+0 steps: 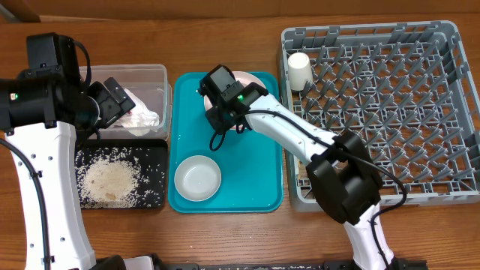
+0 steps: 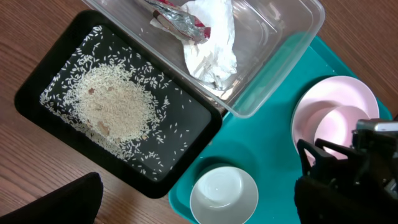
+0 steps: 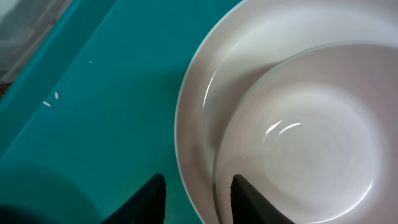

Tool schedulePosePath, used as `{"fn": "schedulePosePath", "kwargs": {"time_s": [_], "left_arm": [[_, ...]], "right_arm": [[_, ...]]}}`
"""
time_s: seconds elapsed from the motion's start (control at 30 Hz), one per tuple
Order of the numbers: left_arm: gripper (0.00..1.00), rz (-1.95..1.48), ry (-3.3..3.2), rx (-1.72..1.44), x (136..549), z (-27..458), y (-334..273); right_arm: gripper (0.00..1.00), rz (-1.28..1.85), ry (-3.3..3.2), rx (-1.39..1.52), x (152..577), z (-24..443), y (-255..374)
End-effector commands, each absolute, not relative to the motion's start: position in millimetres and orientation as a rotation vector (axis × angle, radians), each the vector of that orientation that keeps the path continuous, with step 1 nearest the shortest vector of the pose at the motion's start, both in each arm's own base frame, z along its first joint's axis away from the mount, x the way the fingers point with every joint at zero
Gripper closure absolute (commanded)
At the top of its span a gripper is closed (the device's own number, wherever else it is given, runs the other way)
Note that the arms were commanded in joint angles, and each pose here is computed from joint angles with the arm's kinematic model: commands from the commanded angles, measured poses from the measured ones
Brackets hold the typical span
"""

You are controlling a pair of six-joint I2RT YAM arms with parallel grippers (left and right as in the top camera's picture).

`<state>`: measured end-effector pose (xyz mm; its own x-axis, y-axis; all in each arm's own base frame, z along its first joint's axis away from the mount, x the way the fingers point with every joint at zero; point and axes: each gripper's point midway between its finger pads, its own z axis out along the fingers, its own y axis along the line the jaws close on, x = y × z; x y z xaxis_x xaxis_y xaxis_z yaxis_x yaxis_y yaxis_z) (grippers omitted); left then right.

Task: Sort waste into correct bins and load items into the dishwasher
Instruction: 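Lower the right gripper and grasp the pink bowl on the plate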

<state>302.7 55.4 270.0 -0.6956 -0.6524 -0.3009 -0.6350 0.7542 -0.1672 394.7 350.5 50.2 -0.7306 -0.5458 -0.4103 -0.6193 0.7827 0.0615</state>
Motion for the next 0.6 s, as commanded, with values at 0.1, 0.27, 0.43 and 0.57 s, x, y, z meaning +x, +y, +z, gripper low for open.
{"fn": "schedulePosePath", "kwargs": {"time_s": [0.1,0.27,0.43,0.57], "left_arm": [[0.0,-0.061,2.592,-0.998,305,274,59],[0.0,-0.061,2.593,-0.998,305,274,59],[0.0,-0.061,2.592,-0.998,305,274,59],[0.0,-0.061,2.593,-0.999,305,274,59]], "right_arm": [[0.74,0.246,2.619,-0.901,394,37,347],[0.85,0.238,2.61,-0.895,397,40,347],[0.96,0.246,2.559,-0.873,406,66,352],[0.96,0.271,2.509,-0.856,408,100,354]]}}
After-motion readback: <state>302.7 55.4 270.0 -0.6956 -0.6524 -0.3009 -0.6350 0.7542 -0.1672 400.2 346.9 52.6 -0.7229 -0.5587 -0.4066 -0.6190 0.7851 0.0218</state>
